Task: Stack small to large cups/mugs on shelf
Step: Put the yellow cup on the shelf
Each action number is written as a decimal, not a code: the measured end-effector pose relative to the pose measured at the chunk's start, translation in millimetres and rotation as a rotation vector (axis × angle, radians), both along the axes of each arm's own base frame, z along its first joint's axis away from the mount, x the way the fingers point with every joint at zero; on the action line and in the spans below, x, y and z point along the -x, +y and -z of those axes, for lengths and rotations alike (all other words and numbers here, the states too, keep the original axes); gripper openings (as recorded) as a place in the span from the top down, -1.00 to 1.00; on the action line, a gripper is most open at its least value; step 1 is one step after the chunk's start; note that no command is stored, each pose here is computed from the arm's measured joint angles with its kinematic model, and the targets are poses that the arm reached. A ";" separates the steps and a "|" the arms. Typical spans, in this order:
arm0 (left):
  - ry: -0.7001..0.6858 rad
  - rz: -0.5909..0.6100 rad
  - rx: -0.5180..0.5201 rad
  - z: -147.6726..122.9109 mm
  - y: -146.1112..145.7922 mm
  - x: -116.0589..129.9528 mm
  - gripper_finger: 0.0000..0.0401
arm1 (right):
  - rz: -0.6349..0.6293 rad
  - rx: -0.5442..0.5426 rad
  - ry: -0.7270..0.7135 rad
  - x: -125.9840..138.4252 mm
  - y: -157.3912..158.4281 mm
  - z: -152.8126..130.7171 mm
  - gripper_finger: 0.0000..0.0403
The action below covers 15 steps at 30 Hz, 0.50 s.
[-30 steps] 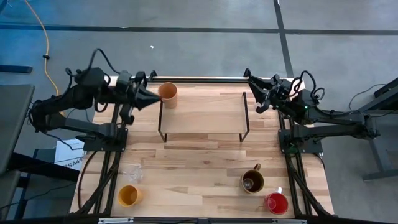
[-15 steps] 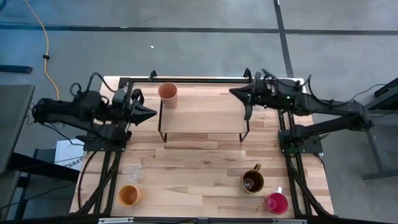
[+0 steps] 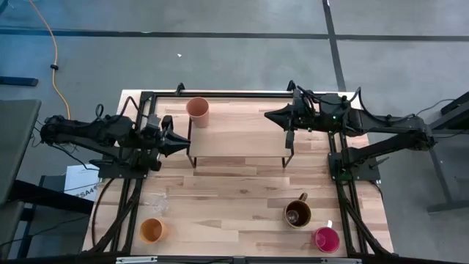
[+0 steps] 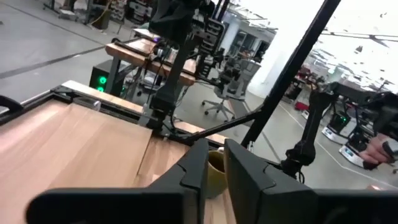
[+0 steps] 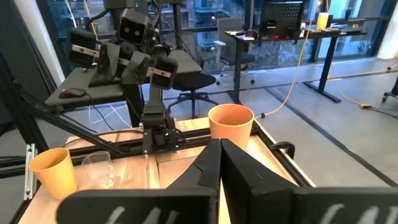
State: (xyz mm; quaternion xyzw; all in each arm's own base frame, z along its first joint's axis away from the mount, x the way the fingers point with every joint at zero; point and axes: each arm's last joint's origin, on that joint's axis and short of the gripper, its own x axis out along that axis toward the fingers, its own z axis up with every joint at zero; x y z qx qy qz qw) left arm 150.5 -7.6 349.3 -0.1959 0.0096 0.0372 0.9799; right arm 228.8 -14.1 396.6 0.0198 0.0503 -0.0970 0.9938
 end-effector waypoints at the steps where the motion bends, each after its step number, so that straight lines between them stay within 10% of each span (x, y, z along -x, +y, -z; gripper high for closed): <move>1: 0.002 0.000 -0.001 0.2 0.0 0.0 0.73 | 0.000 0.001 0.000 0.0 0.0 0.0 1.00; 9: 0.006 0.024 0.034 1.1 -0.9 -1.8 0.67 | 0.001 0.017 0.002 0.0 -0.6 -0.1 1.00; 15: -0.242 0.170 0.100 -22.9 -4.8 -1.0 0.67 | -0.006 0.109 0.020 0.0 -0.7 -0.2 1.00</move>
